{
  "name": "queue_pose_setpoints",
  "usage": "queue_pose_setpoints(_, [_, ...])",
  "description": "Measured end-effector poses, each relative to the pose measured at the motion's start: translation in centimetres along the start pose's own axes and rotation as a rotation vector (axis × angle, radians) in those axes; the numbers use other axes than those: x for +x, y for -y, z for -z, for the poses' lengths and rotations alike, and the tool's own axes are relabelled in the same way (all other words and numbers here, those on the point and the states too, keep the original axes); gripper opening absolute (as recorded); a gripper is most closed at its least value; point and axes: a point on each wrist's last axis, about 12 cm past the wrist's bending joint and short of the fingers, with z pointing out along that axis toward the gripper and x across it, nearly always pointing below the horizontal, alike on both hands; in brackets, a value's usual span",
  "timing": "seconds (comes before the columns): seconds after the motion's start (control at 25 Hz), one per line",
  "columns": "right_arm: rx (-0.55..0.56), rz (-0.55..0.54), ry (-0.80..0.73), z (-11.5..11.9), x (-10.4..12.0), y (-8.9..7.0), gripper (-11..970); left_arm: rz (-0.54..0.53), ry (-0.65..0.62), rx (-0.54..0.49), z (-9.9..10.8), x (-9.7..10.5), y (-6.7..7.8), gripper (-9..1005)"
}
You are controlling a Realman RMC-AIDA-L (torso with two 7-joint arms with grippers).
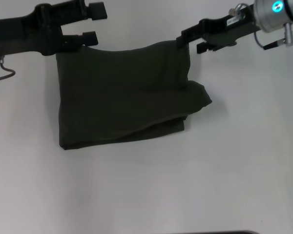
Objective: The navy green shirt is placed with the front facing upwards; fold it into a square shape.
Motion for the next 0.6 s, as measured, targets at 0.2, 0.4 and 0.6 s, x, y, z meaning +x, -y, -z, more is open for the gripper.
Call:
queue_pose_setpoints(0.2, [-0.004,-0.008,-0.006,-0.61,0.63,0.0,749,0.002,0.018,-0.001,0.08,-0.04,-0.13,951])
queue_pose_setpoints(0.4, [0.003,-0.029,0.019,-0.76,0.81,0.51,740,0.004,0.026,-0.006,-0.12,-0.06,-0.26,951])
queue_pose_setpoints(0.6, [-0.012,-0.038,0.046,-1.07,0.75,0.31,732,0.001,0.027,-0.01,-0.37,-0.04,-0.36,950])
